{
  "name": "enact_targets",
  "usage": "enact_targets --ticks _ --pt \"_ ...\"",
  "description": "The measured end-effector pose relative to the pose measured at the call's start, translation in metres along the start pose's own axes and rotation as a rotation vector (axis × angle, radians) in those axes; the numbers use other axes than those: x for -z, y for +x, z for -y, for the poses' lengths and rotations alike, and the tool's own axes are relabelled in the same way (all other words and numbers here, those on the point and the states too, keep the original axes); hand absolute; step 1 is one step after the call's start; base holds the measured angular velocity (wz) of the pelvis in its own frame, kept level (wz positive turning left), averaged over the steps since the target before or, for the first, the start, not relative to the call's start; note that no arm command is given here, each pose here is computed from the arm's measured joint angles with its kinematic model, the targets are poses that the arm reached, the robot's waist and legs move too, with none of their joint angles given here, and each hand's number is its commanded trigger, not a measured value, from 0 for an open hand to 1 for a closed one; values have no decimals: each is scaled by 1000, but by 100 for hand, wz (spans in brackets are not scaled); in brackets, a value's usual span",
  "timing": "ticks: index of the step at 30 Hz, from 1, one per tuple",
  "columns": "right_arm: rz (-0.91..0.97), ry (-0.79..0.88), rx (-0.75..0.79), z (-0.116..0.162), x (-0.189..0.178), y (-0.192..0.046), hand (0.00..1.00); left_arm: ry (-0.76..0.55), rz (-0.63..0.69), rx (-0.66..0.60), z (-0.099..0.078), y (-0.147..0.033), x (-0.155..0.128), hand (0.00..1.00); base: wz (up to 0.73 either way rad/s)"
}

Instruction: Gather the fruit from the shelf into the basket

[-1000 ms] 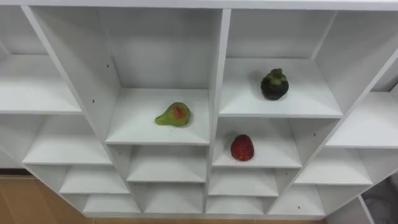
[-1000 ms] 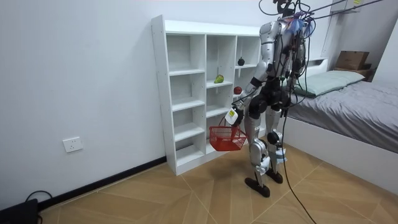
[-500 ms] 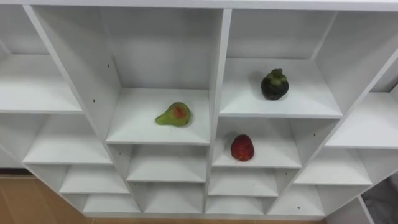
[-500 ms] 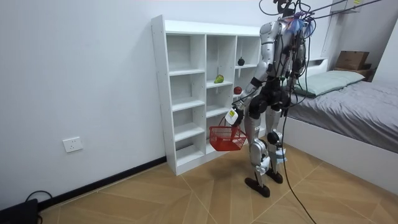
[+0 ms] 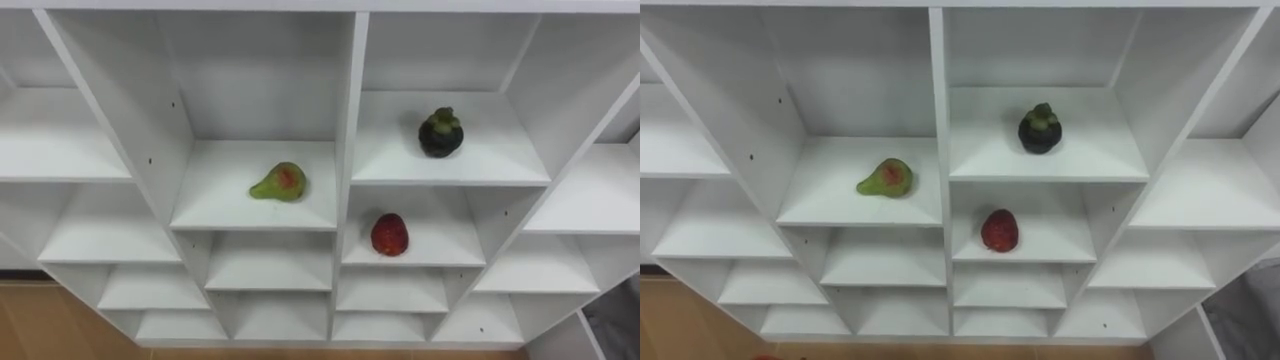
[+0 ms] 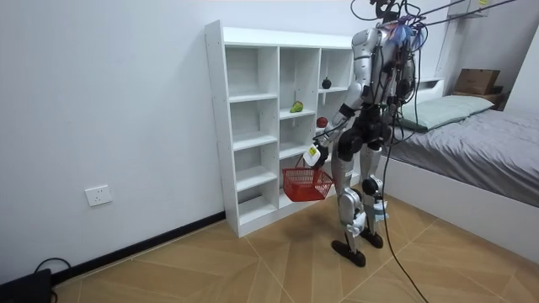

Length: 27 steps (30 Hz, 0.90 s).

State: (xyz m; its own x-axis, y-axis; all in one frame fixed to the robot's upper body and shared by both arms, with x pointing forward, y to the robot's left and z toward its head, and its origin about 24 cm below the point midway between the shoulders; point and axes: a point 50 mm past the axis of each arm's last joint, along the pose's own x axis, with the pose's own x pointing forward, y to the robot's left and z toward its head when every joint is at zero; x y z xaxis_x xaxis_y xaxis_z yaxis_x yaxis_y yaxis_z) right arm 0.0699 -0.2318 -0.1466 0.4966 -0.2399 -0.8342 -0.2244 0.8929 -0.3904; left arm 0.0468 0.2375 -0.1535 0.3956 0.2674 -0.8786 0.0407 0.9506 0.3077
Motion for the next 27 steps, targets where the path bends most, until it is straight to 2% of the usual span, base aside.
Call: enact_targets --ticks 5,12,27 --pt "122 110 38 -2 -21 -3 0 -18 36 22 2 0 -4 100 0" --pt "259 142 106 6 -41 -13 0 -32 111 16 3 -2 -13 100 0" --pt "792 126 320 40 -127 -59 0 -31 147 -13 1 -4 -9 100 -3"
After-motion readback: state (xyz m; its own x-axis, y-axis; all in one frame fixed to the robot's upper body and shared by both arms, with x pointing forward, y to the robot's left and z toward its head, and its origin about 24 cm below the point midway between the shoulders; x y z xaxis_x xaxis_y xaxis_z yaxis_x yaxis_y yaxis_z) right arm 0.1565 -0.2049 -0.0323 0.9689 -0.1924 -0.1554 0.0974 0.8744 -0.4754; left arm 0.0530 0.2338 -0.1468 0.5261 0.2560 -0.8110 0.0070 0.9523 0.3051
